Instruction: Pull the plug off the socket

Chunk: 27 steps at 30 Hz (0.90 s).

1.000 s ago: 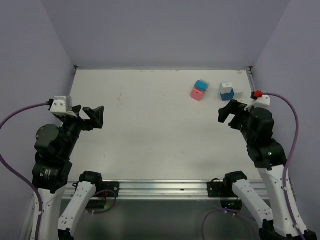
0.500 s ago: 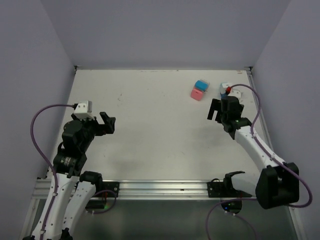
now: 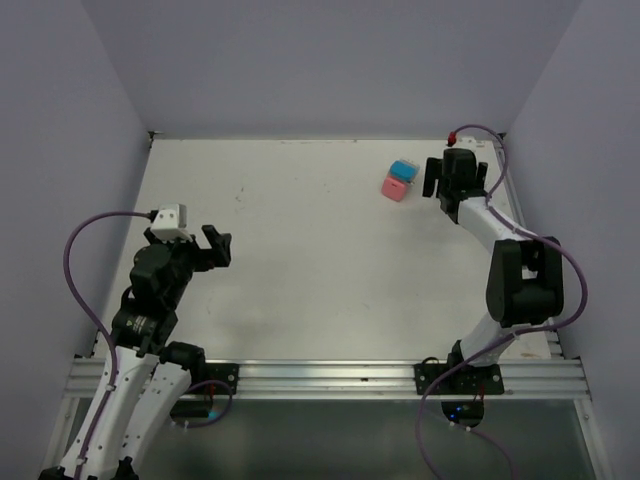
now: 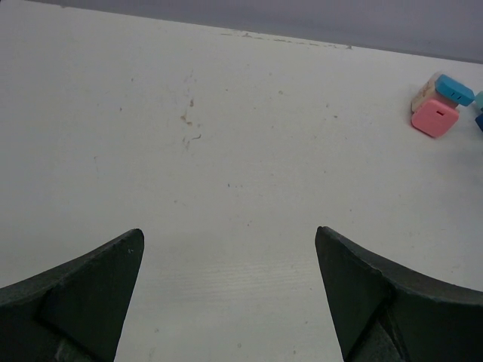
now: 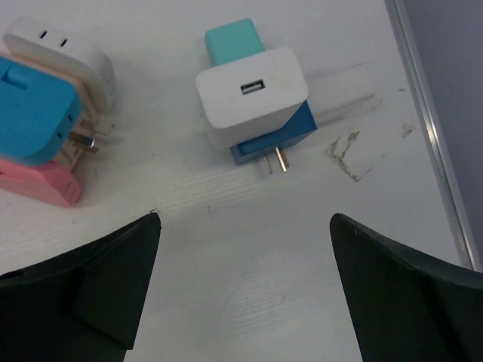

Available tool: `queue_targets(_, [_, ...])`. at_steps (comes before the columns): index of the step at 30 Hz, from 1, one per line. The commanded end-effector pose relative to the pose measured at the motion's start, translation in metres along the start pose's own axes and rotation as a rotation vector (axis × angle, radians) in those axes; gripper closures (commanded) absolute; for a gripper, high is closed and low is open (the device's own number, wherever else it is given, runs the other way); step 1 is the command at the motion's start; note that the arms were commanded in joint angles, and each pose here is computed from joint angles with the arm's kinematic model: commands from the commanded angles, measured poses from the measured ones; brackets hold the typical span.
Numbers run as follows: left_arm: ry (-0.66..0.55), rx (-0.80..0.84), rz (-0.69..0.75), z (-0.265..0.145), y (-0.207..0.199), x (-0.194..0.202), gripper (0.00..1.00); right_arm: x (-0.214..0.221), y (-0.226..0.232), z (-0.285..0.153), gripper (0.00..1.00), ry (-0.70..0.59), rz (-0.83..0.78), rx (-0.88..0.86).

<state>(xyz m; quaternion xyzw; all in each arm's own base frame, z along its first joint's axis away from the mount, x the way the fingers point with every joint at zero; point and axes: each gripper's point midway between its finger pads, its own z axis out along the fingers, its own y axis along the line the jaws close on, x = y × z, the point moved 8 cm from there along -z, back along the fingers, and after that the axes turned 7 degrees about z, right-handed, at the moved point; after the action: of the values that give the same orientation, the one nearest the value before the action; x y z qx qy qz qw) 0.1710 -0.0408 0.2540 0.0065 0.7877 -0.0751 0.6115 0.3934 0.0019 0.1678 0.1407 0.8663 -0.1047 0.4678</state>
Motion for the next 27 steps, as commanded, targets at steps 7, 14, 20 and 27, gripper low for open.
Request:
queue_targets(7, [-0.06,-0.005,0.01,0.004,-0.001,-0.01,0.0,-0.055,-0.003,0.041,0.01,-0.081,-0.006,-0.008])
queue_targets(14, [-0.044,-0.01,0.009,0.006,-0.001,-0.008,0.0,-0.056,0.005,0.066,0.01,-0.057,-0.005,-0.059])
queue_targets(20, [-0.033,-0.01,0.008,0.008,-0.001,-0.007,0.0,-0.053,0.011,0.078,0.03,-0.037,-0.012,-0.099])
queue_targets(27, [-0.03,-0.01,0.009,0.009,-0.001,-0.006,0.0,-0.046,0.01,0.078,0.19,-0.016,-0.018,-0.093])
